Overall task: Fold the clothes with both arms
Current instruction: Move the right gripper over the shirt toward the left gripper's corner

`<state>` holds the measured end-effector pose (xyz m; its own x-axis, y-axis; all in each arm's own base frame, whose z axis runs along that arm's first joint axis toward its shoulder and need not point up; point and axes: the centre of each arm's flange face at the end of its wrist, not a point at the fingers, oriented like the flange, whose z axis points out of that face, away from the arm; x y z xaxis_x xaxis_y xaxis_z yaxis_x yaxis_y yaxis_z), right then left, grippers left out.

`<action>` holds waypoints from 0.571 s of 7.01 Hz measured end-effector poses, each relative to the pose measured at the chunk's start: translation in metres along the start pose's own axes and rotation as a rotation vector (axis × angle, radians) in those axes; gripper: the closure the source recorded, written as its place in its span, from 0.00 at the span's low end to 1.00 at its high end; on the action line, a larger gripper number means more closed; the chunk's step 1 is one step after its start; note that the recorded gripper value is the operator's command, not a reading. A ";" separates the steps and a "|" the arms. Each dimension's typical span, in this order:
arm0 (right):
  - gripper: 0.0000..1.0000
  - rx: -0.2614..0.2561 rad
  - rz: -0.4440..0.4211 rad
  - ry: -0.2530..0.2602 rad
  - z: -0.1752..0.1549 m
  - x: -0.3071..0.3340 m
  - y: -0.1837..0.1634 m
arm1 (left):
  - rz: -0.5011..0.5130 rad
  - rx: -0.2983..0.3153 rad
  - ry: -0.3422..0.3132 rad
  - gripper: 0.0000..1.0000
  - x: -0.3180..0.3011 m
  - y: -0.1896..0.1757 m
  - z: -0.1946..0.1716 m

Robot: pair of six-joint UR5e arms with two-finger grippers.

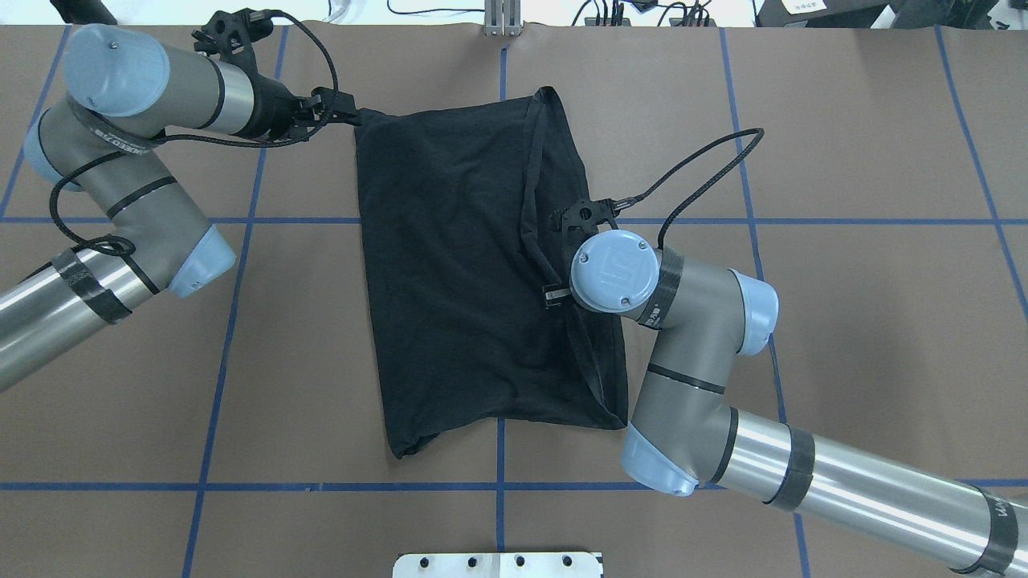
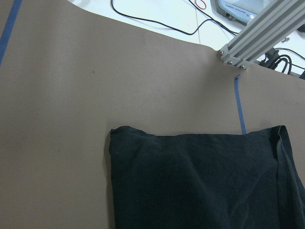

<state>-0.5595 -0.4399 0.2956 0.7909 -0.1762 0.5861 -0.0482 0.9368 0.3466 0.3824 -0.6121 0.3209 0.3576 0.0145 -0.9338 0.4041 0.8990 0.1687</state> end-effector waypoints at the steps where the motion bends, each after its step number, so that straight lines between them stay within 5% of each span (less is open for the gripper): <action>1: 0.01 0.003 -0.007 0.015 0.004 0.016 -0.006 | -0.001 -0.001 0.000 0.00 0.000 0.000 0.000; 4: 0.01 0.003 0.010 0.009 -0.005 0.042 -0.030 | -0.001 -0.001 0.001 0.00 0.000 0.001 0.000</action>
<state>-0.5223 -0.4742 0.3062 0.7955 -0.1638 0.5834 -0.0585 0.9375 0.3430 0.3833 -0.6114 0.3208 0.3567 0.0139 -0.9341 0.4033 0.8996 0.1674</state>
